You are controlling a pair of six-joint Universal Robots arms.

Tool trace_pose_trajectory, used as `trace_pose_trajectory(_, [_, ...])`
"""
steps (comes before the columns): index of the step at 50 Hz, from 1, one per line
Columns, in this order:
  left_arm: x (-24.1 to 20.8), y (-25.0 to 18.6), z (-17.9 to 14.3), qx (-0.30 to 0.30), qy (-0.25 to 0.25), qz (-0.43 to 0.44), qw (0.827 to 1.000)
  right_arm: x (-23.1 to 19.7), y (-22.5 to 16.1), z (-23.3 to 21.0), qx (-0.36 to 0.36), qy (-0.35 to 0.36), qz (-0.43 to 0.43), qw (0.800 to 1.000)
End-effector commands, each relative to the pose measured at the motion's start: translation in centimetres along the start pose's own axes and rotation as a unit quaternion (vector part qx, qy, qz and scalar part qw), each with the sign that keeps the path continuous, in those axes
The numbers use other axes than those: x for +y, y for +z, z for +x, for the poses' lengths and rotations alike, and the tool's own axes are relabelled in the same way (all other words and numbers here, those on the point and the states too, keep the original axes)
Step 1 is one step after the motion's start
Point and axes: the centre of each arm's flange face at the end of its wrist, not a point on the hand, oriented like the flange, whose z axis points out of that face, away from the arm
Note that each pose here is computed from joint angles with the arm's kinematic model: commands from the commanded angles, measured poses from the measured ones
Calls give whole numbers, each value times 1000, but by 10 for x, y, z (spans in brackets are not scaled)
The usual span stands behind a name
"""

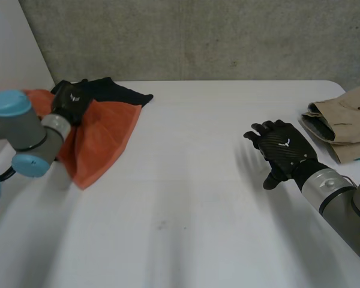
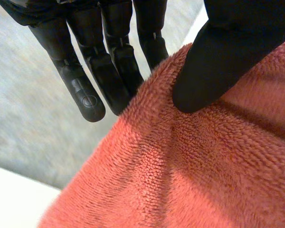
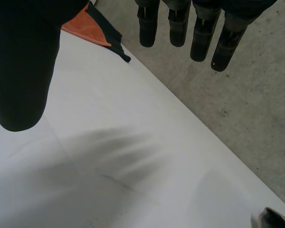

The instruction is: Fold the laundry.

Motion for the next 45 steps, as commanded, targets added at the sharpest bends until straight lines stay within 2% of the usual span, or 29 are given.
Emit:
trace_pose_trajectory(1, [-134, -70, 17, 40, -171, 83, 981, 1, 1, 13, 30, 0, -7, 1000])
trace_pose_trajectory(3, [-166, -100, 38, 86, -230, 94, 965, 1, 1, 18, 43, 0, -11, 999])
trace_pose_trajectory(6, [-193, -134, 65, 142, -283, 93, 944, 1, 3, 27, 66, 0, -18, 998])
trace_pose_trajectory(7, [-206, -155, 84, 178, -313, 84, 929, 2, 3, 29, 71, 0, -19, 997])
trace_pose_trajectory(10, [-217, -180, 117, 228, -345, 67, 908, 1, 4, 36, 86, 0, -19, 996])
trace_pose_trajectory(11, [-220, -192, 140, 257, -359, 53, 896, 1, 4, 37, 87, 0, -19, 996])
trace_pose_trajectory(15, [-220, -213, 187, 308, -366, 26, 878, 0, 5, 40, 91, 1, -17, 996])
trace_pose_trajectory(19, [-222, -217, 190, 315, -369, 17, 874, -1, 6, 45, 97, 3, -16, 995])
trace_pose_trajectory(22, [-223, -213, 180, 303, -371, 22, 878, -1, 6, 49, 102, 6, -16, 995])
trace_pose_trajectory(29, [-210, -175, 102, 201, -381, 38, 902, -9, 4, 49, 80, 12, -37, 996])
trace_pose_trajectory(30, [-203, -165, 85, 178, -374, 41, 909, -11, 3, 50, 77, 14, -43, 996])
trace_pose_trajectory(33, [-190, -153, 67, 153, -350, 41, 923, -18, -2, 49, 57, 29, -79, 995])
trace_pose_trajectory(34, [-180, -143, 56, 137, -318, 41, 937, -19, -4, 48, 49, 35, -93, 994])
trace_pose_trajectory(36, [-167, -133, 50, 128, -278, 37, 951, -20, -13, 44, 21, 59, -137, 989])
trace_pose_trajectory(37, [-150, -122, 50, 129, -235, 28, 963, -21, -16, 41, 9, 66, -150, 986])
trace_pose_trajectory(40, [-125, -109, 53, 141, -174, 15, 975, -21, -27, 28, -37, 88, -187, 978])
trace_pose_trajectory(41, [-109, -102, 55, 149, -137, 8, 979, -21, -29, 24, -50, 89, -187, 977])
trace_pose_trajectory(45, [-72, -92, 61, 178, -75, -15, 981, -14, -38, 11, -79, 99, -202, 971])
